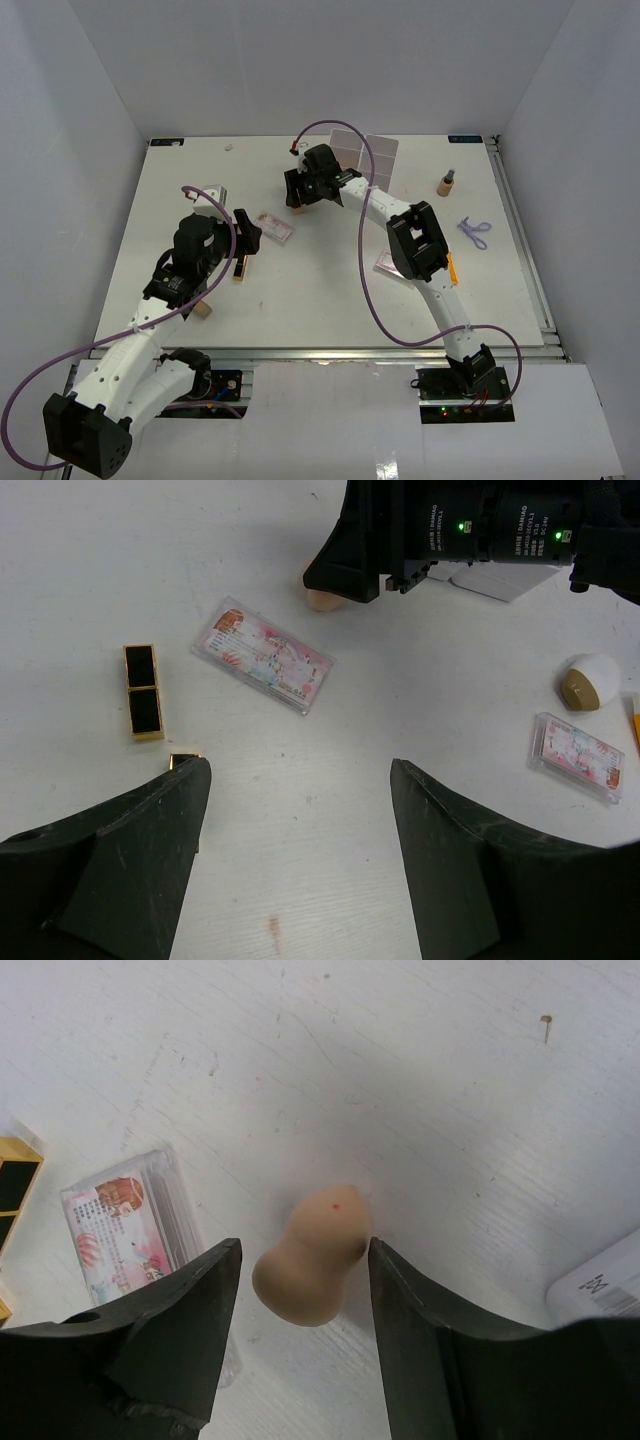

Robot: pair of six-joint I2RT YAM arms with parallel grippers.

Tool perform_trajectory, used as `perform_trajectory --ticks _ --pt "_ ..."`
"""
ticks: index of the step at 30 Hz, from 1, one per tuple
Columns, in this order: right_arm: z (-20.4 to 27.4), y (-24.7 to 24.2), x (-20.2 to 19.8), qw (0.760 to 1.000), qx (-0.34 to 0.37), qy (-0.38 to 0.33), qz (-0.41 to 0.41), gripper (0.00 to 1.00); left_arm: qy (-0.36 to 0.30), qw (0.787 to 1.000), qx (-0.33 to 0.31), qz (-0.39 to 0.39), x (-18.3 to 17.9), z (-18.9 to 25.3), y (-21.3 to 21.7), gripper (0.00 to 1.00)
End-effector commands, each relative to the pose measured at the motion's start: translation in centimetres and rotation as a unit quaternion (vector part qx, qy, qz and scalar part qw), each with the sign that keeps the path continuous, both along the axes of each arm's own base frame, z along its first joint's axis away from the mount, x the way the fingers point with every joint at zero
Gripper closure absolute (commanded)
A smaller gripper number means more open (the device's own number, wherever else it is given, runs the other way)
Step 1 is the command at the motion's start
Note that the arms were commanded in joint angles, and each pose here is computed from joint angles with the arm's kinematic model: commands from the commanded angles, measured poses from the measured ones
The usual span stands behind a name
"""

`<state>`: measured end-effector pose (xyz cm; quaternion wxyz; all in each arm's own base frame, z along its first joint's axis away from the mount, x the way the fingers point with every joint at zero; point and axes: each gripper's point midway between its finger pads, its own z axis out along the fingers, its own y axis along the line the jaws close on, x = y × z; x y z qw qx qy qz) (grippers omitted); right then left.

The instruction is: Organize the makeup

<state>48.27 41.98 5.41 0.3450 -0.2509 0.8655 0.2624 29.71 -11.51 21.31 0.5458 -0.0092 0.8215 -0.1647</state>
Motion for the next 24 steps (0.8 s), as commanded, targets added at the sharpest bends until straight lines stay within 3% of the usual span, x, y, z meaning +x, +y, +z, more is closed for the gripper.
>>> perform_trajectory --ticks 1,5,10,15,20,24 --pt "-0.5 -0.3 0.2 1.0 -0.005 -0.006 -0.004 0.41 -0.005 1.0 0.005 0.006 0.2 0.1 0.4 0.17" --pt "-1.1 -0.8 -0.1 1.0 -0.018 -0.006 0.003 0.42 -0.006 1.0 0.005 0.007 0.2 0.2 0.5 0.17" --pt "0.1 -1.0 -0.3 0.999 -0.022 -0.023 0.02 0.58 -0.009 1.0 0.005 0.011 0.1 0.3 0.6 0.17" --pt "4.4 -1.1 -2.0 0.996 -0.006 -0.056 0.074 0.78 -0.011 1.0 0.005 0.013 0.1 0.4 0.7 0.17" --pt "10.6 -3.7 -5.0 0.98 0.014 -0.113 0.163 0.87 -0.019 1.0 0.0 0.008 -0.2 1.0 0.6 0.17" --pt "14.3 -8.1 -5.3 0.963 0.007 -0.173 0.207 0.89 -0.021 1.0 -0.005 0.001 -0.3 1.2 0.4 0.17"
